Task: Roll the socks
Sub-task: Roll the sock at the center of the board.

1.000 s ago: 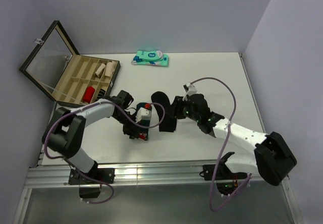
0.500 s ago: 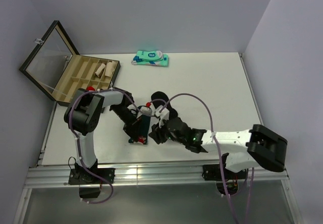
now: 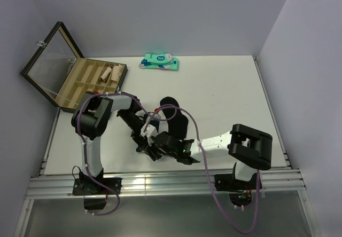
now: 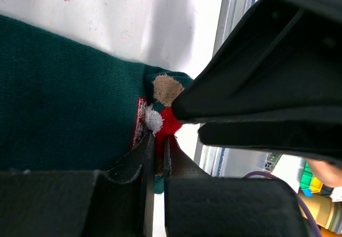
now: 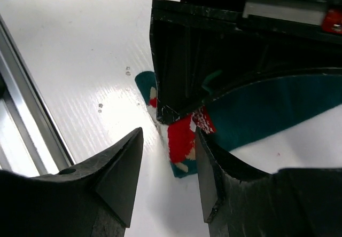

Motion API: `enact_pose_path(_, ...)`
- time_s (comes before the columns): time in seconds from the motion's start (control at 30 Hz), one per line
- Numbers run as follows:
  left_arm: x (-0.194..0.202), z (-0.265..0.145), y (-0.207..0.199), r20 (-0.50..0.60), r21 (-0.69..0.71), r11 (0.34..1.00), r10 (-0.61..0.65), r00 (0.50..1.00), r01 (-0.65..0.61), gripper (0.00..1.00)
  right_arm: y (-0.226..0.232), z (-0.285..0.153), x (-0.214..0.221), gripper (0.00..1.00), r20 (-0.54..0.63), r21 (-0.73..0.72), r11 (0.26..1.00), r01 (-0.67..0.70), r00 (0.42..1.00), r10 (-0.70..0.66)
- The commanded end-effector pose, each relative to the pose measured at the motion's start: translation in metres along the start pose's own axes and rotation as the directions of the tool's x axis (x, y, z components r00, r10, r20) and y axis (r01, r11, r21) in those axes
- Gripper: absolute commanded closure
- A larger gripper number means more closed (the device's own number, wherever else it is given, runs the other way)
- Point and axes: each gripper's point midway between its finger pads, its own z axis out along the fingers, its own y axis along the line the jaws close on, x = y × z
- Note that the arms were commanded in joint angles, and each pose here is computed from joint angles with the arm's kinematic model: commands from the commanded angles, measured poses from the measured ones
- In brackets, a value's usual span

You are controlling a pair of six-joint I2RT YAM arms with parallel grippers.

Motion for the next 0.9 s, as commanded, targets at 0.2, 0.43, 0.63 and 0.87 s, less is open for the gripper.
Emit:
enact_pose_path(0.2,-0.003,-0.001,0.011,-0.012,-0.024,1.000,-0.002,1.000,0.002,1.00,0.001,0.015,0.001,0.50,-0.012,0.032,0.998,0.049,0.999,-0.049)
enact_pose_path(0.43,-0.001,0.000,0.009,-0.017,-0.011,1.000,-0.005,1.000,0.005,0.98,-0.005,0.017,0.016,0.58,-0.043,0.056,0.997,0.047,0.998,-0.044)
enact_pose_path(0.63,0.000,0.000,0.008,-0.020,-0.007,1.000,-0.007,1.000,0.007,0.95,-0.013,0.022,0.034,0.58,-0.090,0.090,0.994,0.059,0.995,-0.051)
enact_pose_path(0.87,0.000,0.000,0.009,-0.020,-0.012,1.000,-0.011,1.000,0.011,0.94,-0.022,0.020,0.037,0.54,-0.091,0.141,0.988,0.064,0.994,-0.051)
